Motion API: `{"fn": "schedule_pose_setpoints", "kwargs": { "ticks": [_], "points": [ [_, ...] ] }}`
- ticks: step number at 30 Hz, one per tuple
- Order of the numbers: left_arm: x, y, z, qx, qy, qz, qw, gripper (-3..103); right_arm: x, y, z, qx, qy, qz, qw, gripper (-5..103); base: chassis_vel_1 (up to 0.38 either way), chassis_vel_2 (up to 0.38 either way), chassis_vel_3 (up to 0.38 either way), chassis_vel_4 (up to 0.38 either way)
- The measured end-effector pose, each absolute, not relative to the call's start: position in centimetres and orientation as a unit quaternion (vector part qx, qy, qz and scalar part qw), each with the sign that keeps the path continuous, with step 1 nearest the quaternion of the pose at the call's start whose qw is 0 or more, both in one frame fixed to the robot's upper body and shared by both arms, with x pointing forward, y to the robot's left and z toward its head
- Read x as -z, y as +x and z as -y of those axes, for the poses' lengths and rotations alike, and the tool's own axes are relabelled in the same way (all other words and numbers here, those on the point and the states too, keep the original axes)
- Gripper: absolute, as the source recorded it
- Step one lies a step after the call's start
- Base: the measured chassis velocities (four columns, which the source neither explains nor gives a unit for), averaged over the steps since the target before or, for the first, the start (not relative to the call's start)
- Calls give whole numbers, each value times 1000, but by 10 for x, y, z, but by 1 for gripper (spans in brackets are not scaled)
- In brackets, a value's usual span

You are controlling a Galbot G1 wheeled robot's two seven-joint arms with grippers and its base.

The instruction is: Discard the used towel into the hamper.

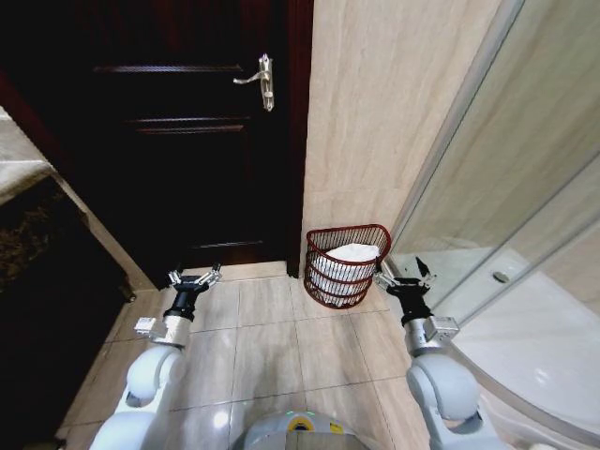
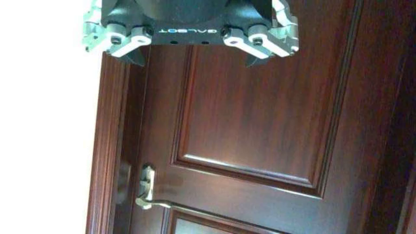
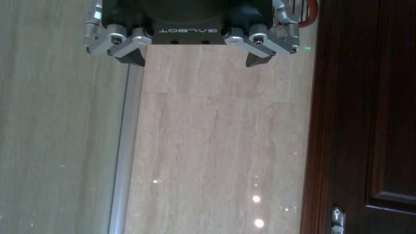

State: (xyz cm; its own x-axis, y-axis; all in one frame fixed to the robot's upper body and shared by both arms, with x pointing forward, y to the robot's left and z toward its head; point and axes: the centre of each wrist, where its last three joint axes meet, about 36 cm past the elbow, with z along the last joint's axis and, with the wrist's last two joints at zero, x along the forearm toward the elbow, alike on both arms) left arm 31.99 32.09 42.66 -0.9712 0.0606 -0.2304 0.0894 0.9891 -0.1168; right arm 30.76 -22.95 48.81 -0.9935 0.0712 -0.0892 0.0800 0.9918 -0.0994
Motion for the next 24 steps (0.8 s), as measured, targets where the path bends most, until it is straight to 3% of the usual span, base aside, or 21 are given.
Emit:
{"fn": "schedule_pose_setpoints", "kwargs": {
  "ticks": [24],
  "points": [
    [-423,316,-324,61,32,-989,133,100,-490,302,229,48,37,-997,41,100,0,0,0,0]
  ]
}}
